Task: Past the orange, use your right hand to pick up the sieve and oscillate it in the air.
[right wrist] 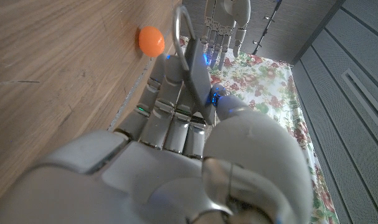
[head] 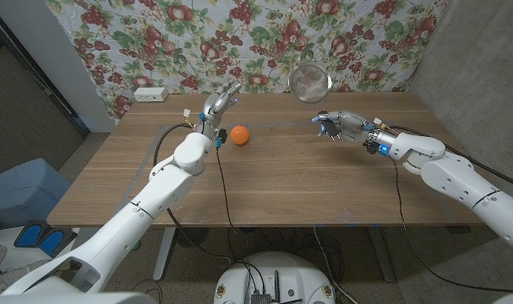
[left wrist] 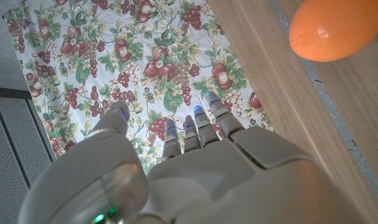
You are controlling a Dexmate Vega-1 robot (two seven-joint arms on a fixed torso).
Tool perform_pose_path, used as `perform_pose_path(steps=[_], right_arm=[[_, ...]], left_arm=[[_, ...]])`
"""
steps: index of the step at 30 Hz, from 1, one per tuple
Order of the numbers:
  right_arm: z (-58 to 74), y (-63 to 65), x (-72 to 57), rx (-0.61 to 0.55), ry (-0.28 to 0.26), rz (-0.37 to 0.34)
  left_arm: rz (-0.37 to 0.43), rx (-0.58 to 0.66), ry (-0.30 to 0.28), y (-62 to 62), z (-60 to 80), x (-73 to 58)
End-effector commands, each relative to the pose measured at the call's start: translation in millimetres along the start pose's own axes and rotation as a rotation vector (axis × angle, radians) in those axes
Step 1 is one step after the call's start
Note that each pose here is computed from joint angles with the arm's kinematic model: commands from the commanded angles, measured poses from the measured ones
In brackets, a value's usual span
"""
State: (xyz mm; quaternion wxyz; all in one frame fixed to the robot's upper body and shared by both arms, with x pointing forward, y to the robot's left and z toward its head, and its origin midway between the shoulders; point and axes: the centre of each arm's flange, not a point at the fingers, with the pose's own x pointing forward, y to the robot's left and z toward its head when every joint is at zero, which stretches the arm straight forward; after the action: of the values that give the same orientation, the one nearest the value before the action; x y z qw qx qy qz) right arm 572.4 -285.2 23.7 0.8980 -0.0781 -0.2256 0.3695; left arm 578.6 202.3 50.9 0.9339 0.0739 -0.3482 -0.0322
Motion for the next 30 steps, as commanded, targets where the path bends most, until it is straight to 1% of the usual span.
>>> perform_pose_path(steps=[1, 4, 11, 20, 23, 30], right_arm=[[-6.9, -2.5, 1.3, 0.005, 0.100, 0.012], [-8.9, -2.9, 1.5, 0.005, 0.145, 0.024], [-12.8, -4.3, 1.6, 0.004, 0.221, 0.050], [-18.2, -8.2, 0.7, -0.009, 0.352, 0.071], [-20.2, -9.5, -0.4, -0.006, 0.382, 0.075], [-22.9, -12.2, -1.9, -0.003, 0.418, 0.079]], left_arm=[[-0.006, -0.003, 0.004, -2.4, -1.5, 1.1], [-0.006, -0.001, 0.004, -3.0, -1.6, 0.4], [-0.007, 0.000, 0.006, -4.5, -1.1, -1.1], [-0.003, 0.003, 0.008, -6.1, -0.5, -3.0], [-0.003, 0.004, 0.007, -6.4, -0.3, -3.4], [-0.003, 0.005, 0.004, -6.3, 0.2, -2.8]])
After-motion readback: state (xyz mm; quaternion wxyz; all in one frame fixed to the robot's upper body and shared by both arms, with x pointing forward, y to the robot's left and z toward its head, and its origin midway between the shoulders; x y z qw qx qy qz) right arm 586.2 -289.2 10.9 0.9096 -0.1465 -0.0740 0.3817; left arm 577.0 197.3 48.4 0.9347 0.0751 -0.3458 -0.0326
